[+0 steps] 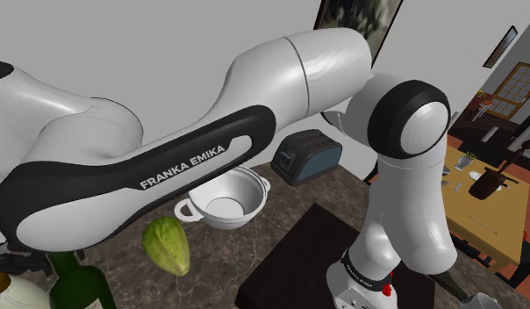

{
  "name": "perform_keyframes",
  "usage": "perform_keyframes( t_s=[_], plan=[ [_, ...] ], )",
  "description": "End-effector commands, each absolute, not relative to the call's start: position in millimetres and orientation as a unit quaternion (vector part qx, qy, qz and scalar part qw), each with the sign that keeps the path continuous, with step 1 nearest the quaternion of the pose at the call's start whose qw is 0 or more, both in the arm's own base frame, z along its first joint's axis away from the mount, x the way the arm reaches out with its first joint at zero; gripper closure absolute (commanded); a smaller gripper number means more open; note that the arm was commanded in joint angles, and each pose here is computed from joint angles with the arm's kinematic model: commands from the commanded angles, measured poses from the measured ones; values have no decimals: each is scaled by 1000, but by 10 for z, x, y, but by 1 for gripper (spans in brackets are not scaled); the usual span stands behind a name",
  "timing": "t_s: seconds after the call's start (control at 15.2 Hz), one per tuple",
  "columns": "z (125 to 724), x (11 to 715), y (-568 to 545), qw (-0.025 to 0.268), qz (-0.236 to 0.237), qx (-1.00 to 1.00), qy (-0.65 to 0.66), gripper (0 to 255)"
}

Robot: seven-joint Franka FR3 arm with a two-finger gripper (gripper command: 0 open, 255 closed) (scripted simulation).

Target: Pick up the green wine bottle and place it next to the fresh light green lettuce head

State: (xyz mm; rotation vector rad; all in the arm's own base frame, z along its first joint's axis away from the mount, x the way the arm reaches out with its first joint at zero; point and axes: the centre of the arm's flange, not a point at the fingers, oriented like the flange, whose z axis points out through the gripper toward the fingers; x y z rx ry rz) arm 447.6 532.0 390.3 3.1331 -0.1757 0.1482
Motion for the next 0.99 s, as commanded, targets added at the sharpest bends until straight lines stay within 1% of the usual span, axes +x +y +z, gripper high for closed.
perform_keyframes(
  t_s=[0.0, 0.26, 0.79, 0.86, 0.92],
  plan=[
    [3796, 4481, 5330, 0, 48, 997, -56, 255],
    [3569, 4481, 5330, 0, 48, 997, -56, 255],
    [3569, 4481, 5330, 0, 48, 997, -56, 255],
    [3569, 4481, 5329, 0, 48, 997, -56, 0],
    [3569, 4481, 5329, 0, 48, 997, -56, 0]
  ],
)
